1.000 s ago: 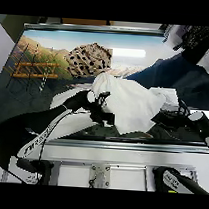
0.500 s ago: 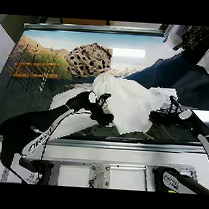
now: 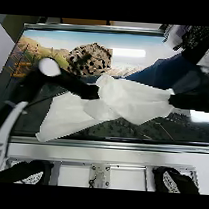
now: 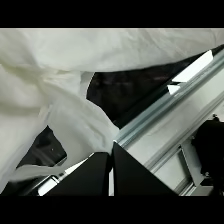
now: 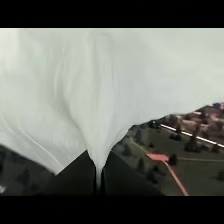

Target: Fold the clothes and pants, and hang the long-sleeved shirts on hangers.

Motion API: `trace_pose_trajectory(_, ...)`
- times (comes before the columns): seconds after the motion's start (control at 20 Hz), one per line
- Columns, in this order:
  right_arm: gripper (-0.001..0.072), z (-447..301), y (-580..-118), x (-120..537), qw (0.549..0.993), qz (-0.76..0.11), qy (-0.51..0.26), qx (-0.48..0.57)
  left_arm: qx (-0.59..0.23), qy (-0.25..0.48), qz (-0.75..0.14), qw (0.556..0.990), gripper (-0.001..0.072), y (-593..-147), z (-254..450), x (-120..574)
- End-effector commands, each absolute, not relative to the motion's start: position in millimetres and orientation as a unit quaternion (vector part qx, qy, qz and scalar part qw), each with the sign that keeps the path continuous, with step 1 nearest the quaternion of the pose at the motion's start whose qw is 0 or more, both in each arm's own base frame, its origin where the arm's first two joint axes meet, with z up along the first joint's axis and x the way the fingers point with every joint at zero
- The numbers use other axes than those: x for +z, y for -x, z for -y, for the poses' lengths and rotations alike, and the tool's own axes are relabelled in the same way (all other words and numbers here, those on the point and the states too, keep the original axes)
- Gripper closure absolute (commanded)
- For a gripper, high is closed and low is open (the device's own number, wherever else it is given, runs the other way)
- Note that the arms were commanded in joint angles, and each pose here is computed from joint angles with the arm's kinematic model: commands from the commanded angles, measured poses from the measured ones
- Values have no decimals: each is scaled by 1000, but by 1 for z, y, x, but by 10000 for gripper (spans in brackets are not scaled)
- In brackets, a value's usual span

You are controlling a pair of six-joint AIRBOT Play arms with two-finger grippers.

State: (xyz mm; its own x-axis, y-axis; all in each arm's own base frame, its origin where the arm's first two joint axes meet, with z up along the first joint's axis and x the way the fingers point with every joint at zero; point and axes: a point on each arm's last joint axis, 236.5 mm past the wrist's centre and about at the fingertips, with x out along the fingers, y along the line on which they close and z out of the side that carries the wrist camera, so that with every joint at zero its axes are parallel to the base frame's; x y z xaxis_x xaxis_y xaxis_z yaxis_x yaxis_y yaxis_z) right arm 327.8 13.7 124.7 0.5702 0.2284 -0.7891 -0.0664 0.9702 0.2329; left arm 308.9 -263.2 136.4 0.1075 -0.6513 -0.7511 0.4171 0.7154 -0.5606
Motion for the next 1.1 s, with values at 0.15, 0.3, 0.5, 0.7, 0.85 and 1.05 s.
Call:
trace_pose_trajectory(0.15, 701, -15, -206, 226, 904, -415, -105, 12, -364, 127, -381, 840, 698, -219, 196, 315)
trace_pose_trajectory(0.3, 701, -17, -169, 200, 857, -499, -125, -4, -281, 125, -412, 858, 698, -203, 154, 301)
trace_pose_trajectory(0.5, 701, -13, -201, 177, 823, -548, -150, -12, -115, 89, -486, 862, 697, -248, 83, 233)
trace_pose_trajectory(0.7, 701, -29, -285, 124, 793, -592, -139, 23, -97, 112, -544, 826, 697, -337, 83, 128)
trace_pose_trajectory(0.85, 700, -55, -371, 90, 816, -561, -129, 49, -82, 125, -535, 832, 697, -412, 85, 91)
trace_pose_trajectory(1.05, 379, -63, -447, 105, 855, -496, -143, 58, -76, 138, -511, 845, 97, -469, 81, 107)
